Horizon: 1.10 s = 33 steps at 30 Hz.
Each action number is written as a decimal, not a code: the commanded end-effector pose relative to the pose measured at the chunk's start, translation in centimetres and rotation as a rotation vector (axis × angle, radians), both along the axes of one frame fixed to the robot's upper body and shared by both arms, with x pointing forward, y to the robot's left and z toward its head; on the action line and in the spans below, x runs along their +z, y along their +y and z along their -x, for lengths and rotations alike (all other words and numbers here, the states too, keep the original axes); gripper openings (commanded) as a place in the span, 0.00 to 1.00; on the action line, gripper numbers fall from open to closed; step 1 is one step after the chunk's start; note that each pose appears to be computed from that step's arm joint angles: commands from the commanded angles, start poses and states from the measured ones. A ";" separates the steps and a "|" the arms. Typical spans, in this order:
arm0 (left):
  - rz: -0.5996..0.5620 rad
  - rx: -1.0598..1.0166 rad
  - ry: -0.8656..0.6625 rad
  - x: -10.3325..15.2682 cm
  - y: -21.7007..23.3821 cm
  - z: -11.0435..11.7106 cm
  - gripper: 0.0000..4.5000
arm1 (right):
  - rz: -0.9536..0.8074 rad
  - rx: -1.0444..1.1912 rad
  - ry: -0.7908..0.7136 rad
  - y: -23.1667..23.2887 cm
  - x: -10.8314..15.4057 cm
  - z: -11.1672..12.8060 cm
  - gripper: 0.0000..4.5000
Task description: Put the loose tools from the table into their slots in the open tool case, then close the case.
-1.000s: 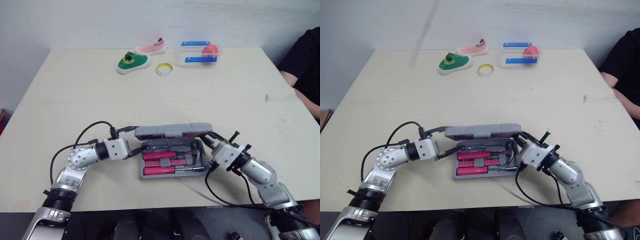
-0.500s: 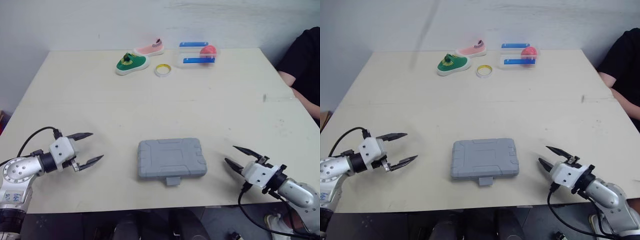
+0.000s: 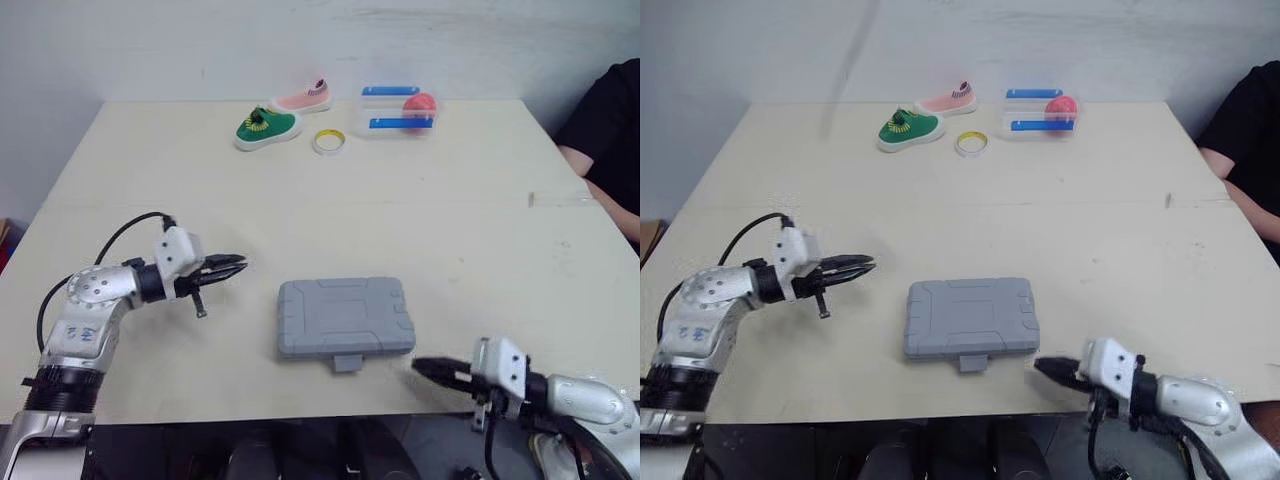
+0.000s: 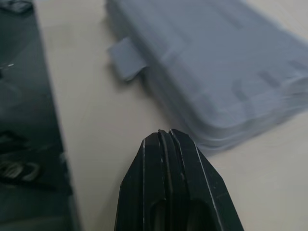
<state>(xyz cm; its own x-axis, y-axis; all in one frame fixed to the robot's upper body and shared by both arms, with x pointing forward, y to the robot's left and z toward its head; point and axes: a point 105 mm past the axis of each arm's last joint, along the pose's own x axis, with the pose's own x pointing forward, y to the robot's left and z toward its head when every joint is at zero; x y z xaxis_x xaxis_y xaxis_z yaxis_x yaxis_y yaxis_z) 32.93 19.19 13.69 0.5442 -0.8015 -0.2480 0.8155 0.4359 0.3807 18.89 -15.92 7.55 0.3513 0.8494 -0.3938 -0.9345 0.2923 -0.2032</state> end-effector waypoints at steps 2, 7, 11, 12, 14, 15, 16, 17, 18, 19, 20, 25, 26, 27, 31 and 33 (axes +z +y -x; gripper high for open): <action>-0.019 -0.066 0.002 -0.8 -2.5 -1.2 0.01 | 0.004 0.010 -0.022 1.1 -0.2 -0.6 0.00; -0.048 -0.134 0.043 -1.7 -5.1 -2.9 0.01 | 0.050 -0.023 -0.064 1.5 -1.4 -2.4 0.00; -0.080 -0.186 0.065 -2.3 -6.5 -3.4 0.01 | 0.081 -0.089 -0.079 0.7 -2.5 -3.7 0.00; -0.083 -0.203 0.077 -2.6 -6.8 -3.3 0.01 | 0.119 -0.075 -0.090 0.4 -3.0 -3.9 0.00; -0.094 -0.246 0.073 -2.9 -7.4 -3.2 0.01 | 0.154 -0.102 -0.105 -0.5 -3.5 -4.7 0.00; -0.093 -0.265 0.078 -3.0 -7.7 -3.0 0.01 | 0.136 -0.123 -0.119 -0.7 -3.3 -5.3 0.00; -0.094 -0.281 0.075 -3.0 -8.0 -2.9 0.01 | 0.116 -0.133 -0.136 -0.6 -3.0 -5.9 0.00; -0.095 -0.290 0.073 -3.0 -8.1 -2.8 0.01 | 0.104 -0.135 -0.148 -0.5 -2.7 -6.3 0.00; -0.110 -0.308 0.074 -3.2 -8.2 -2.5 0.01 | 0.092 -0.133 -0.160 -0.3 -2.5 -6.7 0.00; -0.125 -0.309 0.073 -3.4 -8.1 -2.3 0.01 | 0.091 -0.123 -0.168 0.0 -2.4 -7.1 0.00; -0.126 -0.323 0.078 -3.5 -8.0 -1.8 0.01 | 0.092 -0.112 -0.177 0.2 -2.4 -7.5 0.00; -0.115 -0.321 0.091 -3.8 -7.3 -0.3 0.01 | 0.113 -0.072 -0.222 1.1 -2.2 -9.4 0.00; -0.108 -0.312 0.095 -3.9 -7.2 0.0 0.01 | 0.119 -0.064 -0.233 1.3 -2.0 -9.8 0.00; -0.100 -0.303 0.099 -3.9 -7.1 0.4 0.01 | 0.115 -0.069 -0.242 1.5 -1.8 -10.5 0.00; -0.077 -0.200 0.110 -4.3 -5.7 1.3 0.01 | 0.176 -0.086 -0.231 1.4 -2.0 -12.2 0.00; -0.067 -0.132 0.101 -4.5 -4.8 1.4 0.01 | 0.192 -0.107 -0.214 0.9 -1.8 -12.7 0.00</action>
<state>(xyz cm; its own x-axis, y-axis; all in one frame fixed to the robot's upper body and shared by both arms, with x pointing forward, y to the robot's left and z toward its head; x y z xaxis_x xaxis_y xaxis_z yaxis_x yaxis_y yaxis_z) 31.36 13.65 8.43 0.3515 -0.8600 -0.3699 0.9235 0.2538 0.2875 31.25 -13.13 8.04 0.4967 0.7939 -0.3507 -0.8135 0.2851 -0.5068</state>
